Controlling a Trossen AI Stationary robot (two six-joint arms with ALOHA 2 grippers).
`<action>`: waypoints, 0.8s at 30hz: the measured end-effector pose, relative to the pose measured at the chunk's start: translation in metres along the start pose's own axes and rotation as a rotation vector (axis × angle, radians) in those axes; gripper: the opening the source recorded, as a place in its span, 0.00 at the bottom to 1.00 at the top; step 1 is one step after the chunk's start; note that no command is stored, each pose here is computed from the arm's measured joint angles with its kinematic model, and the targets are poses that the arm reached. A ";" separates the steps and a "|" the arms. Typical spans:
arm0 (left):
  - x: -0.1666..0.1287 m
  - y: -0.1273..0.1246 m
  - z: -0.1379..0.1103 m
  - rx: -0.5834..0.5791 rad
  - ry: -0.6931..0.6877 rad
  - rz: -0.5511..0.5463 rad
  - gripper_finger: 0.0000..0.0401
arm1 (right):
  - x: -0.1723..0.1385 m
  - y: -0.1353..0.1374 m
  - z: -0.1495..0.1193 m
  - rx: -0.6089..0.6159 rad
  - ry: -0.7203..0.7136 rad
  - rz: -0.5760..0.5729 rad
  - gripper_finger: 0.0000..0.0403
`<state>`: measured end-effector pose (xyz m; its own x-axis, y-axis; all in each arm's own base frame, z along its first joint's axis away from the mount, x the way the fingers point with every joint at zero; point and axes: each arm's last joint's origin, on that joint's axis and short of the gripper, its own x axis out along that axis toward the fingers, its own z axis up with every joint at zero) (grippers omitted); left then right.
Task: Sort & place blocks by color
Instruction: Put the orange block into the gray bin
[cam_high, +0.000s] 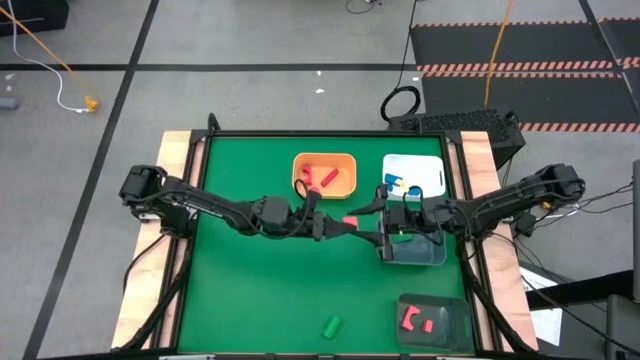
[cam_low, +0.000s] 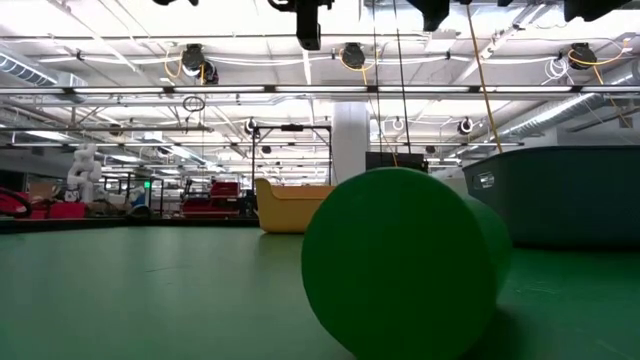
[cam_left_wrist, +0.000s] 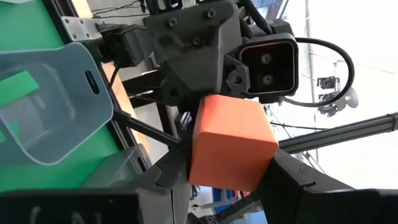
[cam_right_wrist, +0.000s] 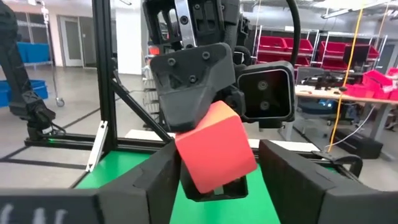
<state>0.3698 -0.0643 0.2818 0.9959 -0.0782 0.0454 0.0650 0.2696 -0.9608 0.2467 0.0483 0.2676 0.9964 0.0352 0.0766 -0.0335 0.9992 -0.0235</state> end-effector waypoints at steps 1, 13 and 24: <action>0.000 0.000 0.000 0.000 0.003 -0.001 0.35 | 0.000 0.000 0.000 0.005 0.000 0.000 0.49; 0.000 0.000 0.000 0.020 0.015 -0.004 0.56 | 0.000 0.001 0.000 0.125 -0.003 0.026 0.30; 0.000 0.001 -0.001 0.034 0.047 -0.005 0.60 | -0.022 -0.003 0.002 0.267 0.172 0.006 0.30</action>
<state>0.3698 -0.0647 0.2810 0.9916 -0.1241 0.0364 0.0727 0.3018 -0.9506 0.2252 0.0442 0.2676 0.9939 0.0597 -0.0930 -0.0357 0.9698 0.2411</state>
